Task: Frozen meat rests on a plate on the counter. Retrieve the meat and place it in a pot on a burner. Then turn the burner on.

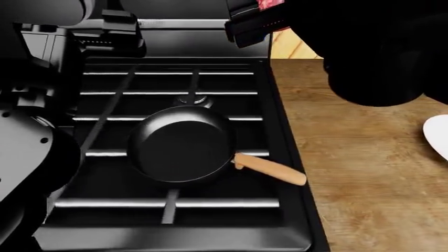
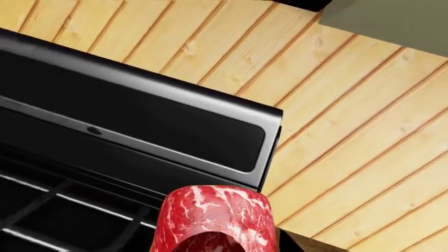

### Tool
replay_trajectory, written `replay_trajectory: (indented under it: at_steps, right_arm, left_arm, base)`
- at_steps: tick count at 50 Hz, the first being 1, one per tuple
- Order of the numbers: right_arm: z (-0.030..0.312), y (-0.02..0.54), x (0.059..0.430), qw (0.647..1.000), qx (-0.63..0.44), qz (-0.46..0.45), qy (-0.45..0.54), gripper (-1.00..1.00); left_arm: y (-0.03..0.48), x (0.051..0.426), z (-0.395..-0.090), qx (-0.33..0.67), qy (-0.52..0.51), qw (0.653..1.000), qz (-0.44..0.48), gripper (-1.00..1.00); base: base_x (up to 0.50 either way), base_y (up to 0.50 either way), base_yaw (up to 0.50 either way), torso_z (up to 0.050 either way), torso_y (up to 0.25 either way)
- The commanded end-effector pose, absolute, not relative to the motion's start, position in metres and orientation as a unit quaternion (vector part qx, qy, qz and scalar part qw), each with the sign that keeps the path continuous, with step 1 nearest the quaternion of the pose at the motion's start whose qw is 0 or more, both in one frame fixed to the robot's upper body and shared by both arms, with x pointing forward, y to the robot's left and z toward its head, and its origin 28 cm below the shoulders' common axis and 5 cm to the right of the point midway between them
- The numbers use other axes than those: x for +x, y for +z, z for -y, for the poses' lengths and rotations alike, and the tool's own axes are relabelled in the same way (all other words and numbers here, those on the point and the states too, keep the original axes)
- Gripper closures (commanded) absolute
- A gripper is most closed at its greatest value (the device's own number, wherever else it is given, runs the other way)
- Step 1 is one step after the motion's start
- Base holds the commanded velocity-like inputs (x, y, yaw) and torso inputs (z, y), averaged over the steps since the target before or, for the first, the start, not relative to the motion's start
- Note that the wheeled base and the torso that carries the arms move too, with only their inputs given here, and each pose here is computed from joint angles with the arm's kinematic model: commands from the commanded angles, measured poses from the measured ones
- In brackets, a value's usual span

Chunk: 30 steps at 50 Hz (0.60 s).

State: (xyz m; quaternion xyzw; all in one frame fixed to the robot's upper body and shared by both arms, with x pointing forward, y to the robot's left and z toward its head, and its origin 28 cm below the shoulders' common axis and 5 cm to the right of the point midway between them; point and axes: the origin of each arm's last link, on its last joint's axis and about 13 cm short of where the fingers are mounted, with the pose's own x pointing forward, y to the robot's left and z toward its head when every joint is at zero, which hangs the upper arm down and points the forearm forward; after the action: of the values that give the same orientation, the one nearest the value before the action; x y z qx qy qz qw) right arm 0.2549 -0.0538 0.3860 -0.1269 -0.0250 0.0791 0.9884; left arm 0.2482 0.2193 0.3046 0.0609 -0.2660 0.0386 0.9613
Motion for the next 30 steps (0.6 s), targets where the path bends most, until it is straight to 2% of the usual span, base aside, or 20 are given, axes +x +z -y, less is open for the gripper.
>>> replay_trajectory:
  at_steps: [1, 22, 30]
  right_arm:
    - [0.056, 0.388, 0.255, 0.989, -0.127, 0.037, 0.066, 1.00]
    - [0.055, 0.387, 0.252, 0.989, -0.128, 0.028, 0.073, 1.00]
    - [0.056, 0.384, 0.245, 0.990, -0.086, -0.049, 0.097, 1.00]
  left_arm:
    - [0.304, 0.251, -0.218, 0.060, 0.034, 0.962, 0.266, -1.00]
    - [0.302, 0.250, -0.217, 0.057, 0.033, 0.962, 0.265, -1.00]
    - [0.300, 0.250, -0.216, 0.053, 0.029, 0.962, 0.266, -1.00]
  base:
    - [0.00, 0.30, 0.00, 0.000, 0.000]
    - [0.00, 0.29, 0.00, 0.000, 0.001]
    - [0.00, 0.07, 0.00, 0.000, 0.001]
